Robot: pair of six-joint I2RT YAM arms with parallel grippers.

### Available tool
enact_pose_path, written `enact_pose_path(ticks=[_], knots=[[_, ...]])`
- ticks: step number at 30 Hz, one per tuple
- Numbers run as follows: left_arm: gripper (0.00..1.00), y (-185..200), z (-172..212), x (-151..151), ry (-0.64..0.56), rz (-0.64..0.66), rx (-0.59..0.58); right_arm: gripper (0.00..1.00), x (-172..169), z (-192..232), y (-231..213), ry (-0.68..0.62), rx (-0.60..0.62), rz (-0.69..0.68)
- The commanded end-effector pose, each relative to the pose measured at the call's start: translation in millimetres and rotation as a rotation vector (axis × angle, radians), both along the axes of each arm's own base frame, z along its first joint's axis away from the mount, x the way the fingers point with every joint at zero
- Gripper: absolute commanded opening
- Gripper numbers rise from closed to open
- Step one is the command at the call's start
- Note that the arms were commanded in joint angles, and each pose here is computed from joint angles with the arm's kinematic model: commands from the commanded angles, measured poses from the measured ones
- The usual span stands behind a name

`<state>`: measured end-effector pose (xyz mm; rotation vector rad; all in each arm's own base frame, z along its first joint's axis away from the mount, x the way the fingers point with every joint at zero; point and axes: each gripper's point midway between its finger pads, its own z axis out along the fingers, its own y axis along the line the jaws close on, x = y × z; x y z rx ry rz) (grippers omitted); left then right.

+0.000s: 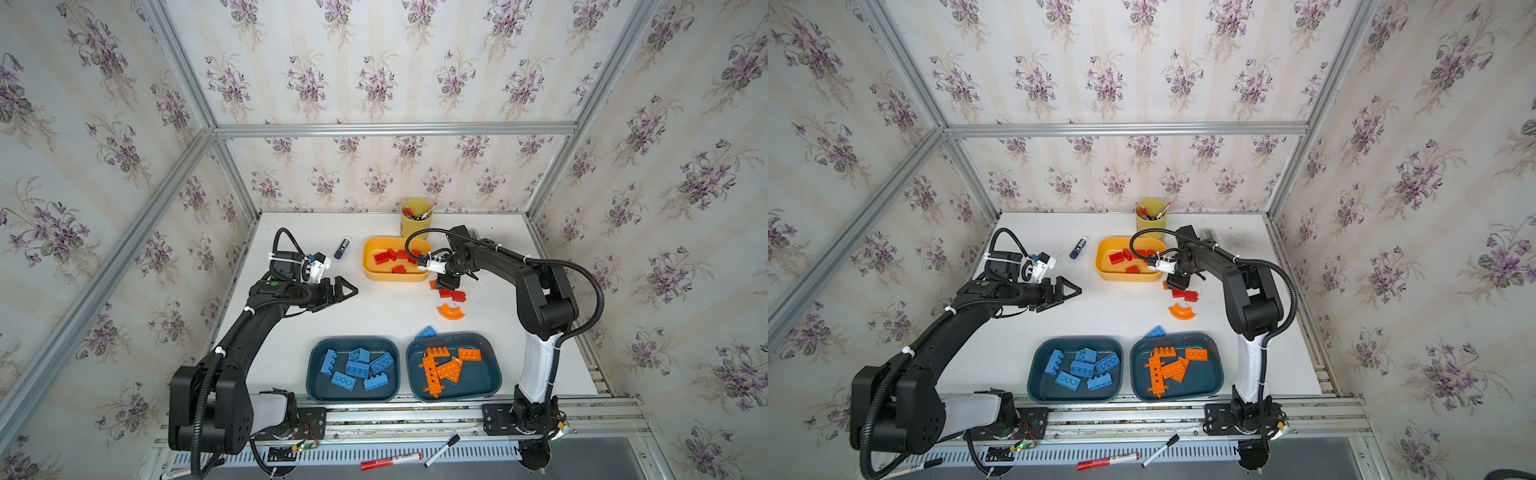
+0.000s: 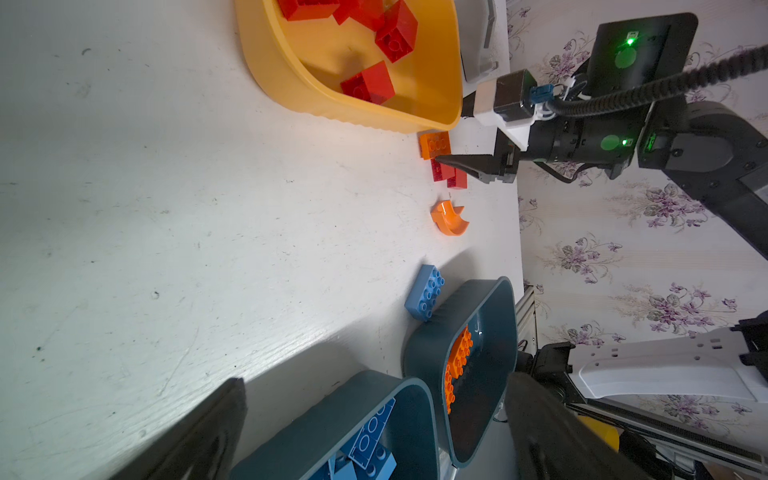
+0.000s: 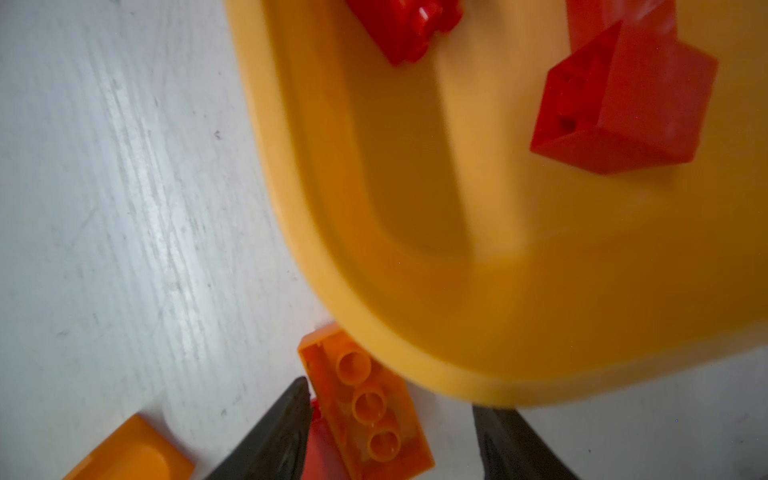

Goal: Sort the legos into containers by color

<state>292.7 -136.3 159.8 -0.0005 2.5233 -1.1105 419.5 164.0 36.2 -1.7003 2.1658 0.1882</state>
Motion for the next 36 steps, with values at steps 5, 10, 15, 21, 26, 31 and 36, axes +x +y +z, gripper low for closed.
enact_pose_path(ticks=[5,10,15,21,26,31,36], knots=[[0.99,-1.2,1.5,3.7,-0.017,-0.012,0.005,0.63,-21.1,-11.5,-1.5,0.112,-0.010,0.044],[0.99,-2.2,0.2,5.4,-0.011,-0.015,0.006,0.62,-17.7,-19.3,-2.7,0.115,-0.025,0.045],[0.99,-2.8,0.9,6.6,-0.013,-0.017,0.007,0.44,-18.4,-20.6,0.7,0.158,-0.012,0.043],[0.99,-3.2,1.5,6.1,-0.016,-0.020,0.007,0.23,-19.5,-5.6,3.0,0.160,0.004,0.036],[0.99,-4.0,2.4,7.3,-0.016,-0.023,0.002,0.21,-19.5,22.0,3.9,0.096,0.010,0.028],[0.99,-4.8,3.9,8.0,-0.019,-0.025,0.000,0.22,-26.9,63.6,6.6,-0.007,0.023,0.012],[0.99,-6.3,5.1,6.7,-0.020,-0.031,-0.008,0.23,-87.9,101.4,37.9,-0.045,0.090,0.049]])
